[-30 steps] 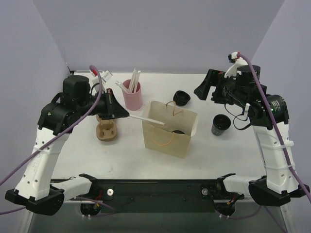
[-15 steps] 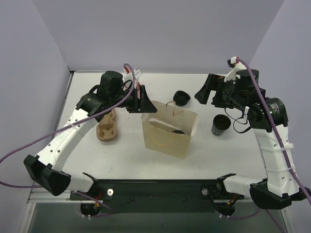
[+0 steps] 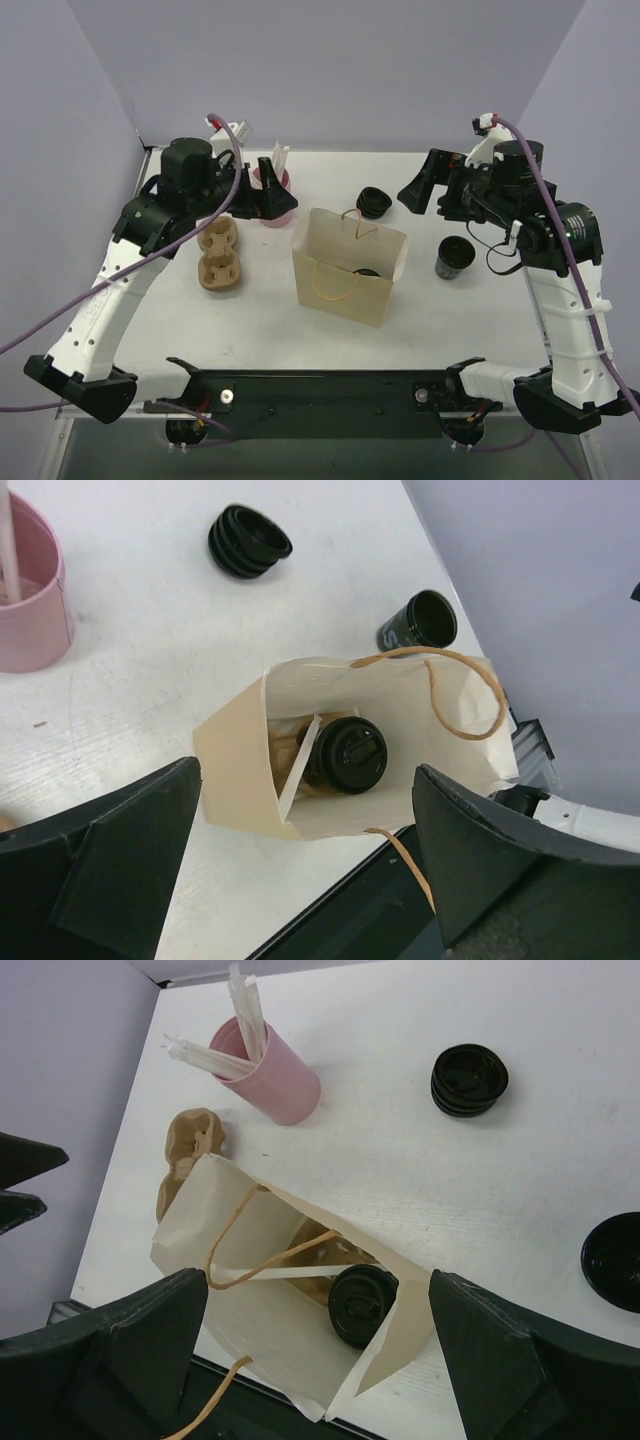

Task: Pack the takeout coffee

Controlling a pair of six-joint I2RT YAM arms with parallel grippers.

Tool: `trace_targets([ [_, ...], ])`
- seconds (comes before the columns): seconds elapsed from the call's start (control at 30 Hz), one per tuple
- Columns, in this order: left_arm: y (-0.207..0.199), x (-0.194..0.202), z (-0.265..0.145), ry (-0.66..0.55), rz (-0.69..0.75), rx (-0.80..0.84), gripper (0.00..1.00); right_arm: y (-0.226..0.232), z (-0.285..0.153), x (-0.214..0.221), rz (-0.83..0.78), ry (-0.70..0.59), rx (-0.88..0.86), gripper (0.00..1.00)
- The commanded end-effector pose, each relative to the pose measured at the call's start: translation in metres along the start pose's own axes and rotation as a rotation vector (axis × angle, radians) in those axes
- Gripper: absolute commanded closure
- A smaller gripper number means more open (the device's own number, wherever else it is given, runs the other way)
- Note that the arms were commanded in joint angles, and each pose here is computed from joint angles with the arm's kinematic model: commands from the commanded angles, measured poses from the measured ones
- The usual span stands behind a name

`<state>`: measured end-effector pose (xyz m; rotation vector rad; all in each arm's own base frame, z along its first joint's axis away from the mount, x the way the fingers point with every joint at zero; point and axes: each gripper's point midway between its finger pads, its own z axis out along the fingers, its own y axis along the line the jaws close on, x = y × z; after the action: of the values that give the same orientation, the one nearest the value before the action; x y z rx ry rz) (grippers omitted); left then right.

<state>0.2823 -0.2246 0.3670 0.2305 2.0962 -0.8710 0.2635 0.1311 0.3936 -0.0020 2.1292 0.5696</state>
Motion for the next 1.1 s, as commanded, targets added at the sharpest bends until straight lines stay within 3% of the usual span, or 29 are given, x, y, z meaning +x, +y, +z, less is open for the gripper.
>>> trace_targets([
  [0.0,-0.024,-0.044,-0.042,-0.215,0.054,0.038,0.03,0.006,-0.025,-0.023,0.002,-0.101,-0.002,0.00],
  [0.17,-0.038,-0.060,-0.066,-0.371,0.074,0.100,0.03,0.019,-0.031,-0.021,0.005,-0.098,-0.073,0.00],
  [0.27,-0.034,-0.061,-0.073,-0.400,0.096,0.081,0.03,0.018,-0.032,-0.023,0.020,-0.130,-0.075,0.00],
  [1.07,-0.035,-0.061,-0.087,-0.433,0.119,0.075,0.03,0.016,-0.028,-0.014,0.060,-0.127,-0.082,0.00],
])
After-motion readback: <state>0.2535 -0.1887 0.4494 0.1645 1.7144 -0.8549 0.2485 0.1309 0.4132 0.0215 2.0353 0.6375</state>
